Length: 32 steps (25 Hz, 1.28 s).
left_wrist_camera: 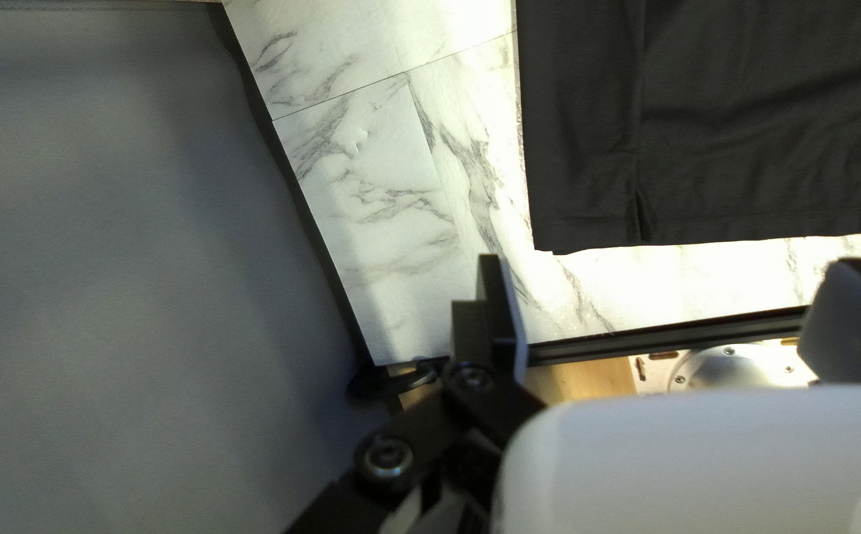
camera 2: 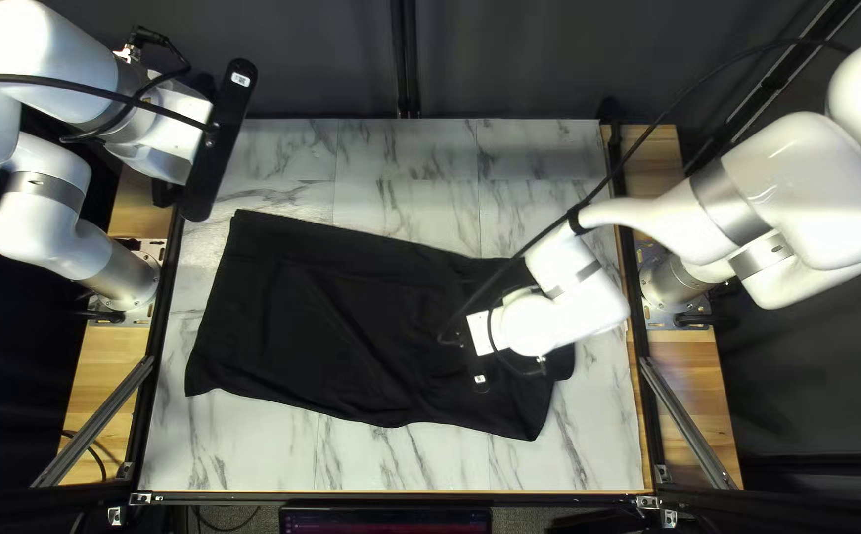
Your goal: Fold t-shirt
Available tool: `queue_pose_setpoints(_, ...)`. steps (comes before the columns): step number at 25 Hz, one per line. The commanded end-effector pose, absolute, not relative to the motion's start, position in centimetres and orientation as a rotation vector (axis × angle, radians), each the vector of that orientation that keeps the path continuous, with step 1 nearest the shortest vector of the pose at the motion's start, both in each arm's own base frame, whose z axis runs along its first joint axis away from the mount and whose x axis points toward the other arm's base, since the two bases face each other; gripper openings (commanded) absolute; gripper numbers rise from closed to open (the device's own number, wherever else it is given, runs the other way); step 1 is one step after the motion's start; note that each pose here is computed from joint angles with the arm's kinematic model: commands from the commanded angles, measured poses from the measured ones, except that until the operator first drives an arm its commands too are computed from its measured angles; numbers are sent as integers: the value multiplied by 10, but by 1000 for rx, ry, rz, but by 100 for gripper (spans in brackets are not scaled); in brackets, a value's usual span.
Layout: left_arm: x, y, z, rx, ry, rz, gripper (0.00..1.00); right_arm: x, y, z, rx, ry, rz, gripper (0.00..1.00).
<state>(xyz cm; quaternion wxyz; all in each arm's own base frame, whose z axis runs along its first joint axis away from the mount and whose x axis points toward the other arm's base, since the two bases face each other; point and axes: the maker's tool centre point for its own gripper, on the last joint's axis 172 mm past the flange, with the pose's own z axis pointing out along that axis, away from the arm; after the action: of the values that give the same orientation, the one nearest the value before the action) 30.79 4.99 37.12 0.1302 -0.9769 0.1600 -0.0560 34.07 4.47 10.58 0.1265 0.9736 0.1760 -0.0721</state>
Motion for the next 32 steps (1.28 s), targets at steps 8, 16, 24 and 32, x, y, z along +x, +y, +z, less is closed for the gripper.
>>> queue_pose_setpoints(8,308,50,371,-2838,465,-163,100,417,-19,86,2793,594,167,100)
queue_pose_setpoints(16,308,50,371,-2838,465,-163,100,440,-15,46,2777,637,179,100)
queue_pose_setpoints(24,308,50,371,-2838,465,-163,100,442,-51,43,2734,626,128,100)
queue_pose_setpoints(32,308,50,371,-2838,465,-163,100,428,-28,63,2711,601,137,100)
